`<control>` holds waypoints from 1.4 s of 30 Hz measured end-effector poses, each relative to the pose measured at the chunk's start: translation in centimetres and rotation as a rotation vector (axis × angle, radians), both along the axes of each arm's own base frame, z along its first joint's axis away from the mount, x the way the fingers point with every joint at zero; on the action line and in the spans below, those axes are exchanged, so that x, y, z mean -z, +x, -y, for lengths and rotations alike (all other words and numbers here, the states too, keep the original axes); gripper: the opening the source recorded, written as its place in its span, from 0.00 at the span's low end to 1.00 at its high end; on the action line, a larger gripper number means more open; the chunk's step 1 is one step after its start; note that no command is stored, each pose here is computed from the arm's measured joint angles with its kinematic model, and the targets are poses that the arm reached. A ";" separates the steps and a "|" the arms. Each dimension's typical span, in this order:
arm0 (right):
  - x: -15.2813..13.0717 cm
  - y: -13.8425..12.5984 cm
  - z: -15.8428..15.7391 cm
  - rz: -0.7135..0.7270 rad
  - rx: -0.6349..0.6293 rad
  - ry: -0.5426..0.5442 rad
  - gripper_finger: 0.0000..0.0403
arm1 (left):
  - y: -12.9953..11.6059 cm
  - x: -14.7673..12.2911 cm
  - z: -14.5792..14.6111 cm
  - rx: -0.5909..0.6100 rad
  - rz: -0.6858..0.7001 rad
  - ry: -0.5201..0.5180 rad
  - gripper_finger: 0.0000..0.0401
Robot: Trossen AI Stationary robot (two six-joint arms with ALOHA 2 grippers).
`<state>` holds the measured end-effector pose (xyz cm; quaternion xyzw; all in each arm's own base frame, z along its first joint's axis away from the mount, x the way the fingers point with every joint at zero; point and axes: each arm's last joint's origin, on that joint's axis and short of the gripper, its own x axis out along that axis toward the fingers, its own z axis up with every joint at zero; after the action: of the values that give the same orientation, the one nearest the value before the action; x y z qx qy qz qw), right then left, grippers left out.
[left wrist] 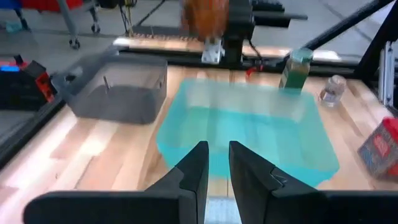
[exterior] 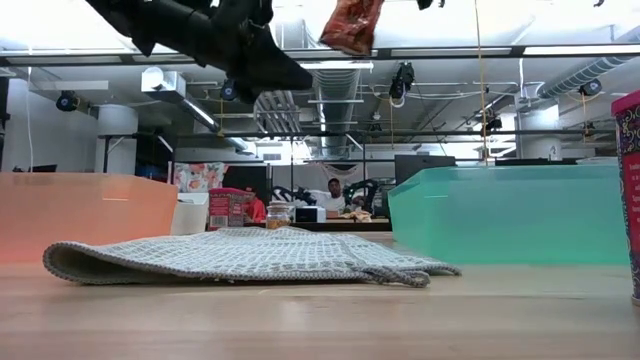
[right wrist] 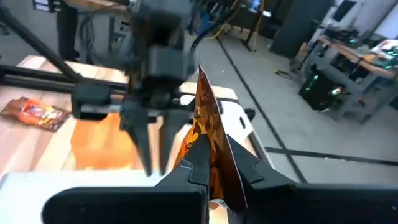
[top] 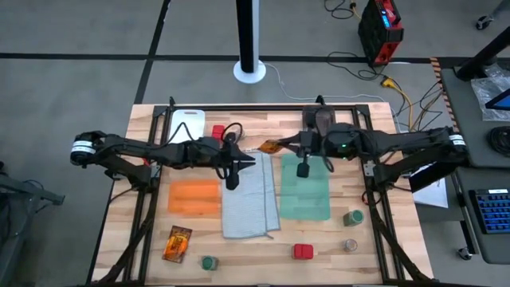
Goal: Sort spices by type
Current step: Put the top orange seasoning packet into the green bin
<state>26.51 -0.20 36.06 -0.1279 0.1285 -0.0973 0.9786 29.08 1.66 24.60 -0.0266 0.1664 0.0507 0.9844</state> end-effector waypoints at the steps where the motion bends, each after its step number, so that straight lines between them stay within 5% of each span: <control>1: -0.1 -0.4 0.1 -0.012 0.018 -0.011 0.03 | 0.0 0.0 0.0 -0.001 0.002 -0.001 0.12; 17: 3.7 -4.3 0.3 -0.221 0.101 0.060 0.03 | -0.7 -1.0 0.5 0.030 0.025 0.051 0.12; 30: 7.0 -5.4 0.1 -0.296 0.053 0.110 0.03 | -1.2 -0.9 3.9 0.156 0.021 0.062 0.12; 42: 8.5 -5.6 -0.3 -0.336 0.046 0.125 0.03 | -5.7 -1.1 5.0 0.164 0.219 0.035 0.12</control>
<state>20.93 0.08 27.58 -0.0784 0.2991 -0.0888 0.9469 23.38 -3.37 25.66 -0.0012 0.0584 -0.0303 0.9978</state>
